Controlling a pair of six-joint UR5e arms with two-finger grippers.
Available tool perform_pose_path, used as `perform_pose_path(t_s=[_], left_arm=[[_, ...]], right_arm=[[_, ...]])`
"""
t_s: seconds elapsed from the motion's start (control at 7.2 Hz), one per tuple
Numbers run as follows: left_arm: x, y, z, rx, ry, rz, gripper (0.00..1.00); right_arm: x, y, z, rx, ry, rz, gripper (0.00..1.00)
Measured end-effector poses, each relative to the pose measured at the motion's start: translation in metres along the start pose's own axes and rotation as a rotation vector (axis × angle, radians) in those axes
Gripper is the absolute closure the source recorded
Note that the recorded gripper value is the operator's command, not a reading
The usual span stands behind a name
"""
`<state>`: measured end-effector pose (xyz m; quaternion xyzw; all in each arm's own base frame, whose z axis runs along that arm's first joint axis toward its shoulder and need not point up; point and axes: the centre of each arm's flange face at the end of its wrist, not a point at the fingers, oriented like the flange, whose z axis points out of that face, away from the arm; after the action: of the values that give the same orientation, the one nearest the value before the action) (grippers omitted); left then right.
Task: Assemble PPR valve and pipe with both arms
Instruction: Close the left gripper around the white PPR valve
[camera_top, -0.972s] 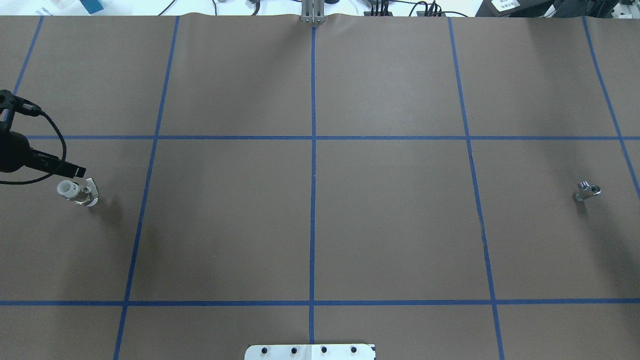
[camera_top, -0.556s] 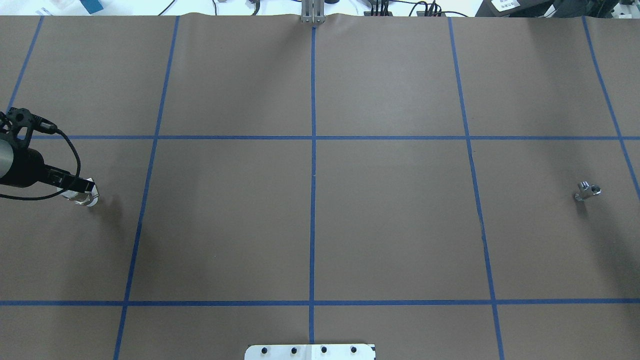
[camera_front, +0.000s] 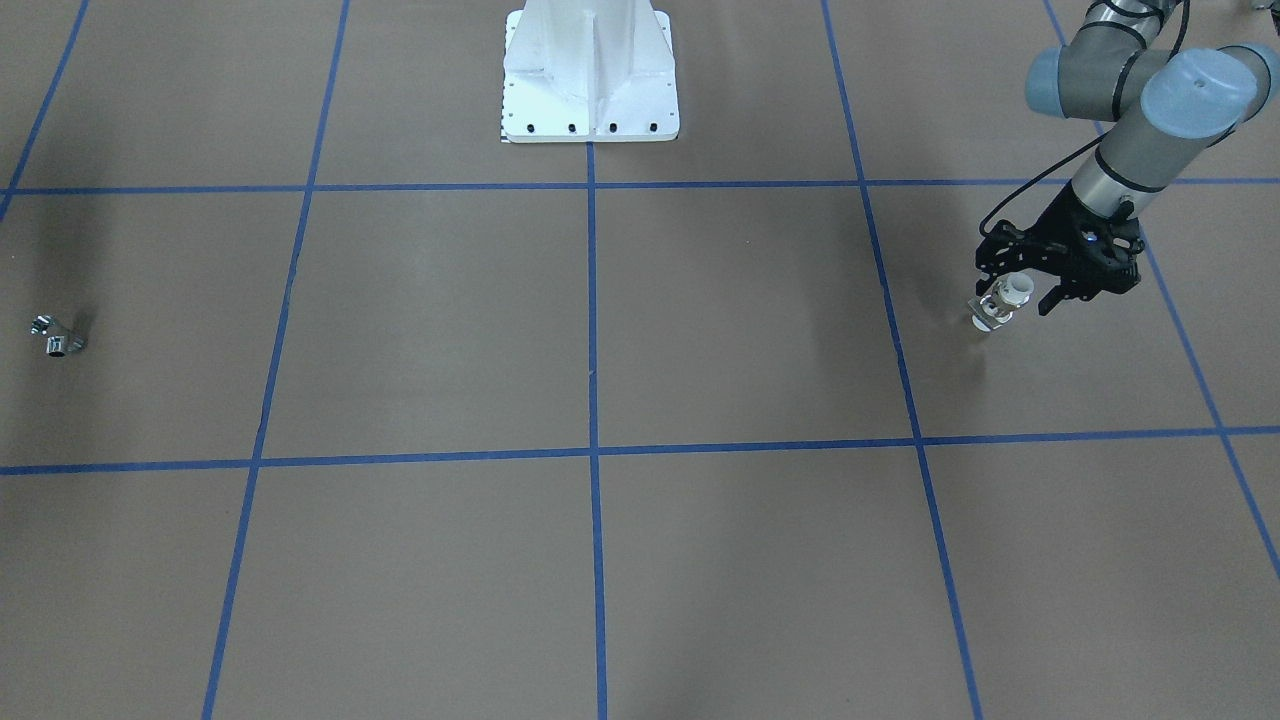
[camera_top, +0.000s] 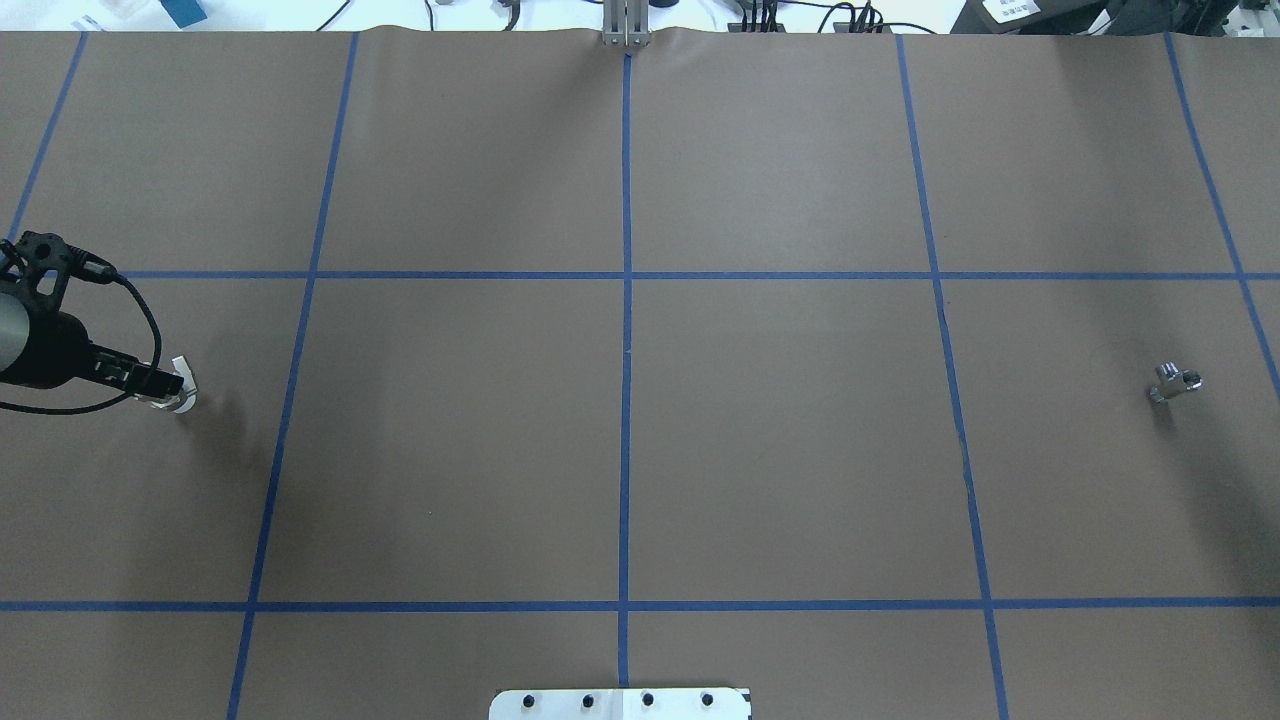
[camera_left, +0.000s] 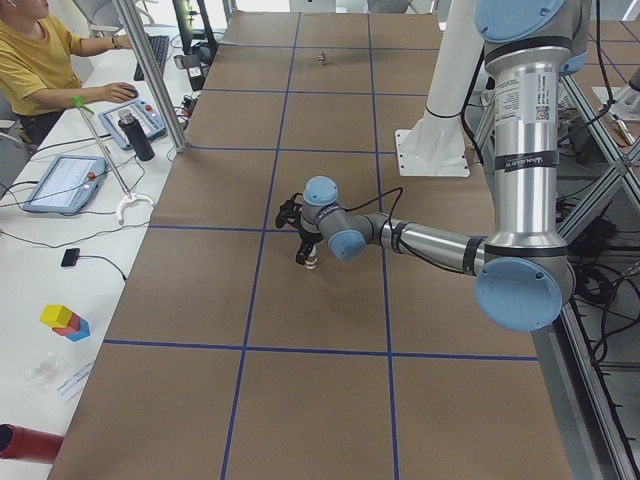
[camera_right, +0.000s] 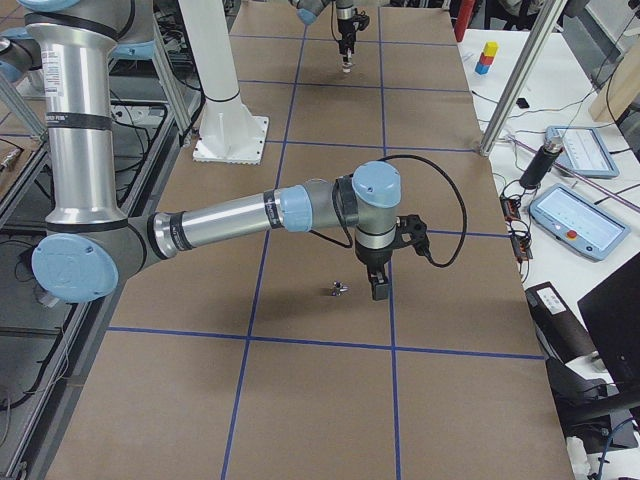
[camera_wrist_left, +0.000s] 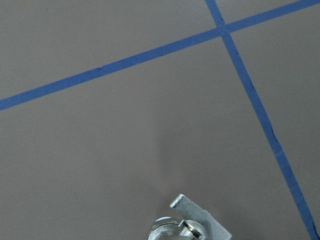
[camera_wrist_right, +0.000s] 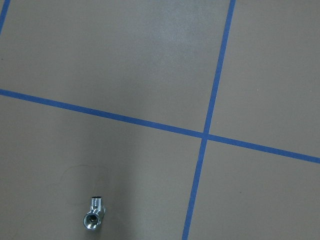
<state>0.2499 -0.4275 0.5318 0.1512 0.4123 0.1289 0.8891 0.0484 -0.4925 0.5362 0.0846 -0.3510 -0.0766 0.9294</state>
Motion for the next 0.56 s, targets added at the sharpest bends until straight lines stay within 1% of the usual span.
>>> perform_pose_path(t_s=[0.14, 0.28, 0.42, 0.56], left_arm=[[-0.0003, 0.0003, 0.0003, -0.001, -0.001, 0.0, 0.21], [-0.0006, 0.0005, 0.0005, -0.001, -0.001, 0.0, 0.31], [-0.0007, 0.0006, 0.0006, -0.002, -0.001, 0.0, 0.71], [-0.001, 0.0009, 0.0007, -0.002, -0.002, 0.001, 0.93]], right_arm=[[-0.0001, 0.0, 0.0001, 0.0, 0.0, 0.0, 0.0], [-0.0002, 0.0, 0.0002, 0.0, 0.0, 0.001, 0.0], [-0.0002, 0.0, 0.0002, 0.0, 0.0, 0.001, 0.0], [-0.0001, 0.0, 0.0001, 0.0, 0.0, 0.0, 0.0]])
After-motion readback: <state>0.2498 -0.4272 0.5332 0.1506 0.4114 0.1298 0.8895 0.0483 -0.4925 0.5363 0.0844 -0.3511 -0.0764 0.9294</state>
